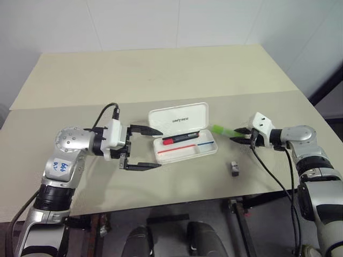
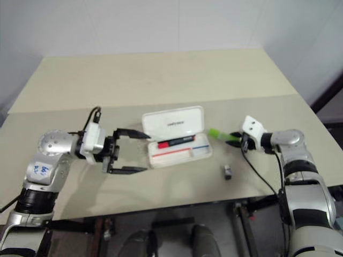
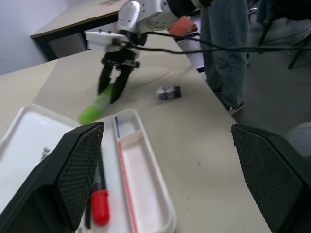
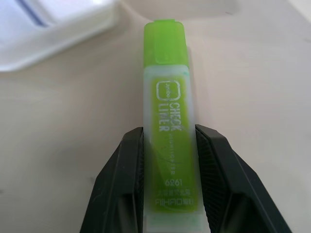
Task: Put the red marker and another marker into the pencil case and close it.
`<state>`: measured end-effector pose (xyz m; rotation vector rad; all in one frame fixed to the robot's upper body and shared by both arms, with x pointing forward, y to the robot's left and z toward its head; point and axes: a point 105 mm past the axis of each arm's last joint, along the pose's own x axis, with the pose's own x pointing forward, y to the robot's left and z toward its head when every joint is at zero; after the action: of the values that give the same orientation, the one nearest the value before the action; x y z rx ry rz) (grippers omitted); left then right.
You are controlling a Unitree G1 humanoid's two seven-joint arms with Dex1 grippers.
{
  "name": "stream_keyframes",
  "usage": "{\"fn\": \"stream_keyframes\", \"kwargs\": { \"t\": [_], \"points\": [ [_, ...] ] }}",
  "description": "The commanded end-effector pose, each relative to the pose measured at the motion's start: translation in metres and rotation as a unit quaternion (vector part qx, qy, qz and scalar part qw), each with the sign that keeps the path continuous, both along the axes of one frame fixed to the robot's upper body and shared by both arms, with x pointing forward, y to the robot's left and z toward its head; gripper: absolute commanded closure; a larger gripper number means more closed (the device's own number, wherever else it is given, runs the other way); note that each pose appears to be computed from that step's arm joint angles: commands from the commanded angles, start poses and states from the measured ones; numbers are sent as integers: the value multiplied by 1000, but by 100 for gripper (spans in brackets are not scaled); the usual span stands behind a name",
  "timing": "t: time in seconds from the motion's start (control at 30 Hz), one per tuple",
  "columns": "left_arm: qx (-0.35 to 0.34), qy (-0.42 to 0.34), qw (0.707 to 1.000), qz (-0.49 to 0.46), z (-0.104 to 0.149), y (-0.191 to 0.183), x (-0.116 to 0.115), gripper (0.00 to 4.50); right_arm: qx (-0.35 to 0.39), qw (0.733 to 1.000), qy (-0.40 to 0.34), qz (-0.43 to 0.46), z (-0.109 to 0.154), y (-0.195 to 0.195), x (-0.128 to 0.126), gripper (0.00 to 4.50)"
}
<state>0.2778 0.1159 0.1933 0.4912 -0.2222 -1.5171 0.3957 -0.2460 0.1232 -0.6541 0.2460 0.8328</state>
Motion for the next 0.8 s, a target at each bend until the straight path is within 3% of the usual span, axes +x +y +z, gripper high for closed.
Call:
{"fn": "stream_keyframes", "kwargs": {
  "t": [0.03,0.17,0.37,0.5,0.8],
  "points": [
    [-1,-27,1000,-13,7,-3,-7,0,-8,998,-45,-32,32,-26,1,335],
    [-1,-27,1000,9,5,8,-5,0,1,997,-70,20,65,-23,-7,335],
    [3,-22,999,37,0,23,-3,0,39,989,-62,127,78,13,-22,335],
    [10,-11,997,71,-7,40,0,0,70,962,-34,261,69,86,-51,335],
    [25,18,995,97,-29,56,-9,0,66,937,-9,343,56,146,-72,335]
  ]
}}
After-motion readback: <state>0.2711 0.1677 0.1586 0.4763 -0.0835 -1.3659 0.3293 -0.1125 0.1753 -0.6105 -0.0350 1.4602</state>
